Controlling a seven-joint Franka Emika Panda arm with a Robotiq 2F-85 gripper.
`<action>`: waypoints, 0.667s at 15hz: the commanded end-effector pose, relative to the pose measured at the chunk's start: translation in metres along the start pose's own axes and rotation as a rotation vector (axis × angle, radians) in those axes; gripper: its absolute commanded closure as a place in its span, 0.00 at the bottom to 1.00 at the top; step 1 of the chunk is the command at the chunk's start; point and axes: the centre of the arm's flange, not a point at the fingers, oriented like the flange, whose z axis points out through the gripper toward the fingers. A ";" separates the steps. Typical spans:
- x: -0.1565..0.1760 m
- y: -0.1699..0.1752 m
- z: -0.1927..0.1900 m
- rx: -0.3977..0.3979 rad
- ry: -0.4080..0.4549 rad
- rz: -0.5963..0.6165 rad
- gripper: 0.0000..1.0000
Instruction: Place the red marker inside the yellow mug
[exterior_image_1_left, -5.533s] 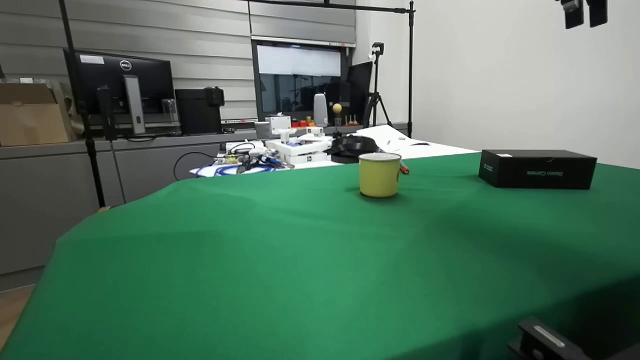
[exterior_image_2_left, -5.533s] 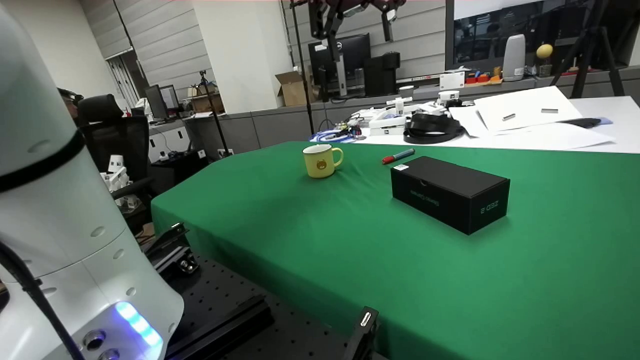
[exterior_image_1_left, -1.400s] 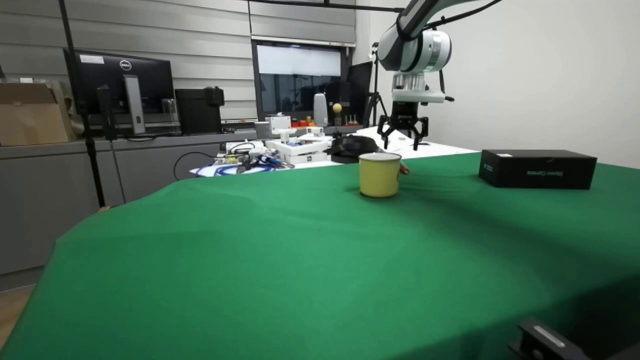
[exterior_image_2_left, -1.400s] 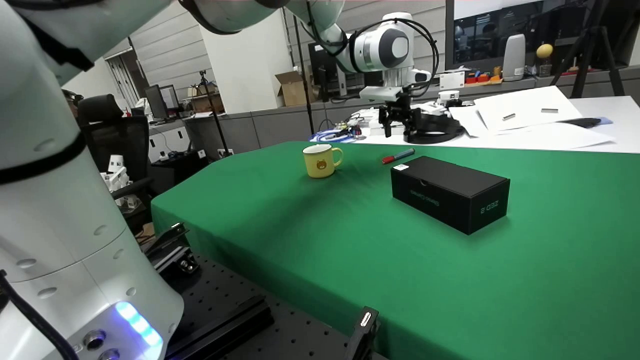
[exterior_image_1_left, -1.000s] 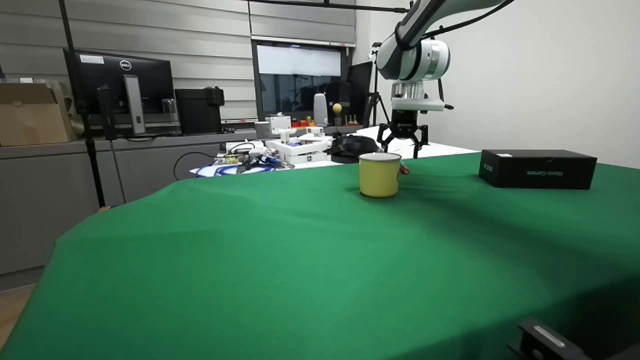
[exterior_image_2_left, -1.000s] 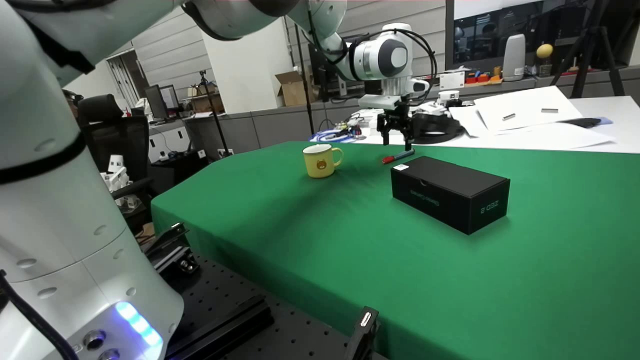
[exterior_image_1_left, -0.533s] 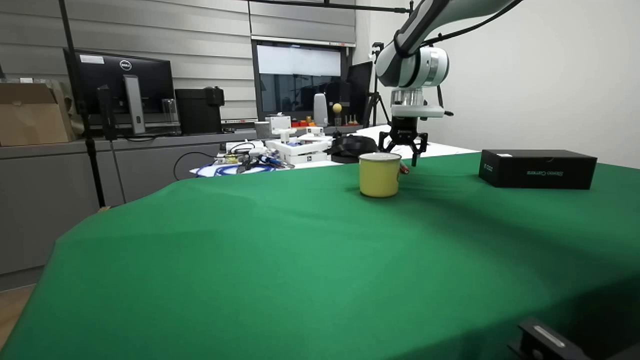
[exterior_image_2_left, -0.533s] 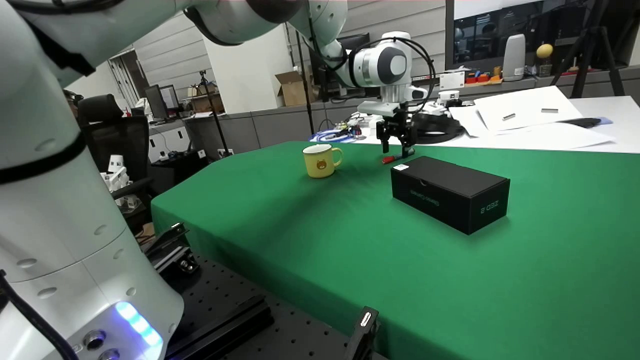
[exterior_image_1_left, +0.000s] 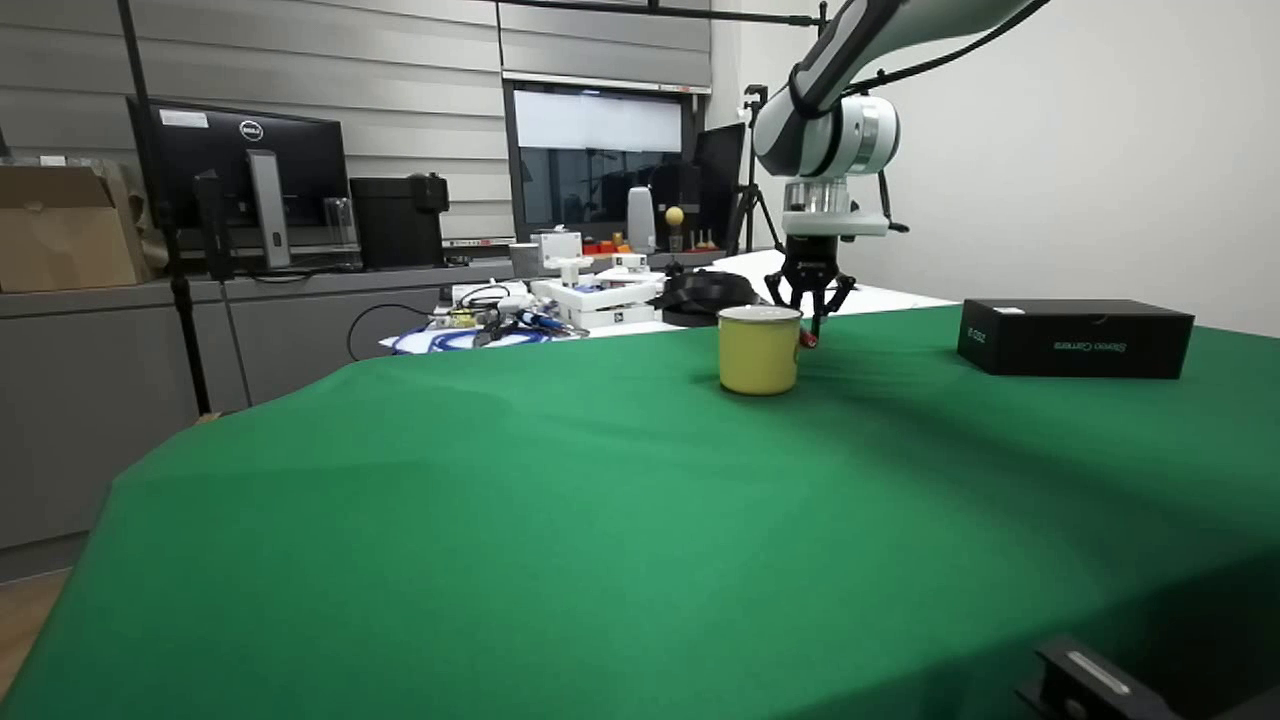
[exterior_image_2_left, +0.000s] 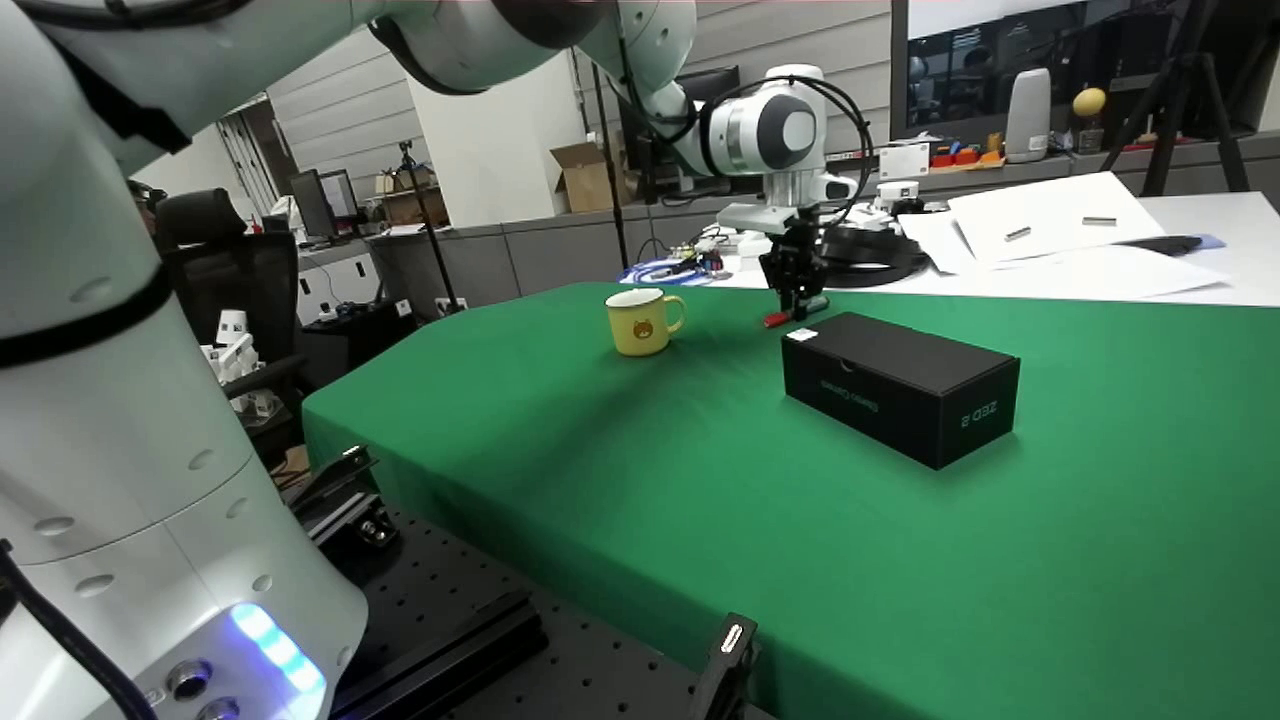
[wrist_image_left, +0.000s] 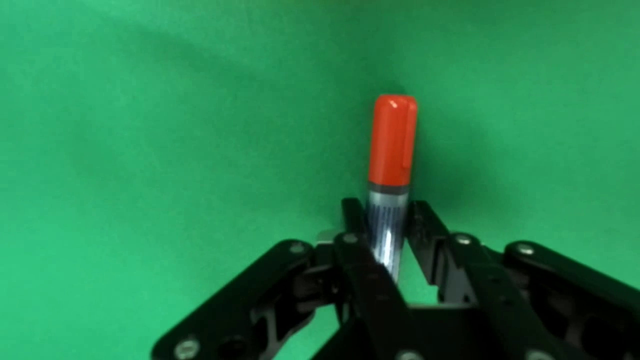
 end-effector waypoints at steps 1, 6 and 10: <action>0.012 -0.005 -0.010 -0.047 -0.072 0.149 0.99; 0.005 -0.007 -0.031 -0.057 -0.201 0.179 0.95; 0.002 -0.018 -0.051 -0.050 -0.233 0.173 0.95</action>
